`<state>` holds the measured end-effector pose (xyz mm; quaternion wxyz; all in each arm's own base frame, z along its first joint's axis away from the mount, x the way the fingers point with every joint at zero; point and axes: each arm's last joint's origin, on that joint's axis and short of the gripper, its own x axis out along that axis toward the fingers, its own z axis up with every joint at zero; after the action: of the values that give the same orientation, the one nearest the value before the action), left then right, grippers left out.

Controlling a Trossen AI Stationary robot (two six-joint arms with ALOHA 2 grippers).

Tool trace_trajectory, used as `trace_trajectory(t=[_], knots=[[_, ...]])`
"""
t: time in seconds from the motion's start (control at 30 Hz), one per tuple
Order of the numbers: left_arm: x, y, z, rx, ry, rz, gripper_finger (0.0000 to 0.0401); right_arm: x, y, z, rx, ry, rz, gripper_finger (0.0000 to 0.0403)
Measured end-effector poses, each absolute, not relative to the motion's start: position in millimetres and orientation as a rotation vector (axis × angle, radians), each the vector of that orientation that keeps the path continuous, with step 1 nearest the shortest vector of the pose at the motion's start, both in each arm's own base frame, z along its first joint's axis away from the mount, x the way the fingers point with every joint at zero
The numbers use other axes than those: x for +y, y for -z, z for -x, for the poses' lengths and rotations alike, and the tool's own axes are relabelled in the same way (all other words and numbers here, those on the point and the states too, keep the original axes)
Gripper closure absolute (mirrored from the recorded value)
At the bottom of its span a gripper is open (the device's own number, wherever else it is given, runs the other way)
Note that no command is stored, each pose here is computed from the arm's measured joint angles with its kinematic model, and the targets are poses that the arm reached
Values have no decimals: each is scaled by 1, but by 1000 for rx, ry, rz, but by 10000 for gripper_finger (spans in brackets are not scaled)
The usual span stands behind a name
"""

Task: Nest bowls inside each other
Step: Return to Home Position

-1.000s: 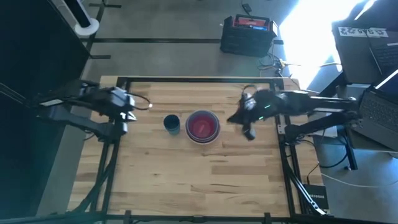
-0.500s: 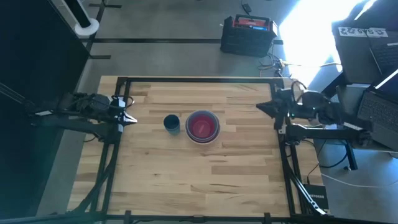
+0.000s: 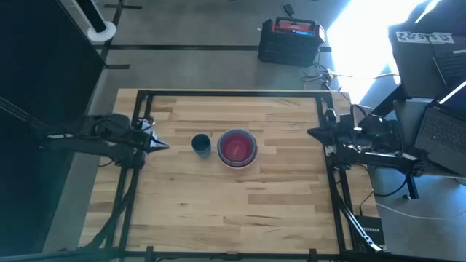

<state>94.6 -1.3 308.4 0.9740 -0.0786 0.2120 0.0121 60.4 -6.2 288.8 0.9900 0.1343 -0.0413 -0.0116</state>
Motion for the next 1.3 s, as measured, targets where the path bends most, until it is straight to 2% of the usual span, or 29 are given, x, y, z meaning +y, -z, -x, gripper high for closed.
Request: trace_trajectory(t=[0.2, 0.4, 0.53, 0.93, 1.03, 1.3], knots=[[-1, -286, -92, 314, -25, 224, 401, -9, -262, -68, -225, 55, -211, 402], [-1, -284, -85, 251, -21, 252, 401, -14, -232, -82, -286, 155, -179, 402], [-1, -285, -82, 235, -20, 255, 401, -17, -208, -90, -254, 204, -186, 402], [-1, -284, -82, 241, -25, 289, 401, -18, -179, -97, -152, 220, -167, 402], [-1, -284, -82, 242, -26, 302, 401, -18, -171, -98, -72, 216, -172, 402], [-1, -283, -82, 252, -31, 326, 401, -16, -167, -96, -29, 170, -143, 402]])
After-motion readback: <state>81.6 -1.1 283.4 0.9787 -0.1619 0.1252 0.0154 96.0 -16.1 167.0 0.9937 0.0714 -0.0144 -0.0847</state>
